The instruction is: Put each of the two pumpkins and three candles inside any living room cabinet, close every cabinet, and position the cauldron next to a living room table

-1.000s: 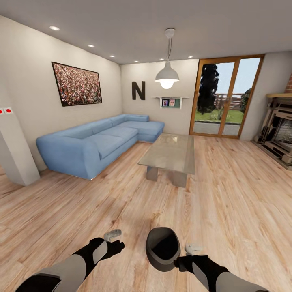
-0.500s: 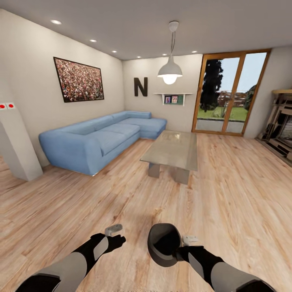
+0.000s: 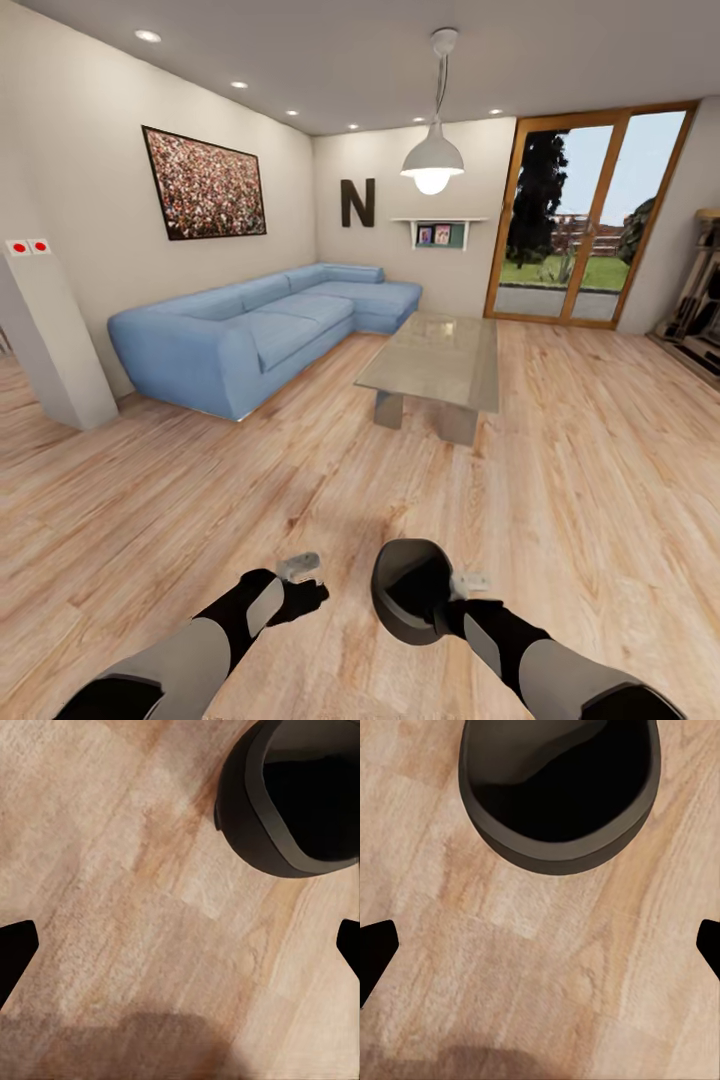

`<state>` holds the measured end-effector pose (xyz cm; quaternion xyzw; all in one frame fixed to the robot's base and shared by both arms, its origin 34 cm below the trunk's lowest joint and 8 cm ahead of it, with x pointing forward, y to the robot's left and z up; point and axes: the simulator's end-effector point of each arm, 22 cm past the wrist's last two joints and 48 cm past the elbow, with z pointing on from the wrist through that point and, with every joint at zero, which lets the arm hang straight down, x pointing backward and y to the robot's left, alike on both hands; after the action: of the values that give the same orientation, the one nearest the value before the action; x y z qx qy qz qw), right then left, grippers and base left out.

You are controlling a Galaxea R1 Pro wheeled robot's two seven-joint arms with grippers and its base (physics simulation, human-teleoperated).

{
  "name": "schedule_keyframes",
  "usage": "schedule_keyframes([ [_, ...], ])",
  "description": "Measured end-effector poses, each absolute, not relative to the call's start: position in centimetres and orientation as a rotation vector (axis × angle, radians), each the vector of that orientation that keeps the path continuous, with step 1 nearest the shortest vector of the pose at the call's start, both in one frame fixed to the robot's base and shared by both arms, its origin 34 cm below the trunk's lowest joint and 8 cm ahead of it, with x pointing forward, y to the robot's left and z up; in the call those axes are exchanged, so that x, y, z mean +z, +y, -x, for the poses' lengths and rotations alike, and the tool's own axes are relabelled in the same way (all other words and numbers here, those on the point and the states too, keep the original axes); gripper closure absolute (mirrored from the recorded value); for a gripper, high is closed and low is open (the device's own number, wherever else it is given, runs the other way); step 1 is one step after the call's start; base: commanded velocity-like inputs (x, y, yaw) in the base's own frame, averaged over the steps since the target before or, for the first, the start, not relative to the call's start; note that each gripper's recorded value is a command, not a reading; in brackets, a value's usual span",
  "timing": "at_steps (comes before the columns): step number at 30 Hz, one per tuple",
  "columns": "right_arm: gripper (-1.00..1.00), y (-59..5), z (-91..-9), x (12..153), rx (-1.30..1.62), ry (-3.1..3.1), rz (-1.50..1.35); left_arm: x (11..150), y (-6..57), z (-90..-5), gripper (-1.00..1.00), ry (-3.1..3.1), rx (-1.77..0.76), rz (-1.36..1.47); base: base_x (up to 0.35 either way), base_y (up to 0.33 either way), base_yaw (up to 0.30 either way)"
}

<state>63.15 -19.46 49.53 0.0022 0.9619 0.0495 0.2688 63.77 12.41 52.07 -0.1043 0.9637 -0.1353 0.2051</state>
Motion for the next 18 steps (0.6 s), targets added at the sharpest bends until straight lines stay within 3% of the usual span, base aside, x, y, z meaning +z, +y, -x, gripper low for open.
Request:
schedule_keyframes([
  [14,-1.00,-19.3,-63.0,46.2,0.150,2.604,-0.037,47.4,10.9,-59.8,-1.00,2.857,-0.387,0.202,0.000,-0.003,0.087],
  [18,-1.00,-19.4,-62.7,45.1,0.150,2.611,-0.039,46.3,10.8,-59.4,-1.00,2.867,-0.388,0.202,0.023,-0.179,0.086],
])
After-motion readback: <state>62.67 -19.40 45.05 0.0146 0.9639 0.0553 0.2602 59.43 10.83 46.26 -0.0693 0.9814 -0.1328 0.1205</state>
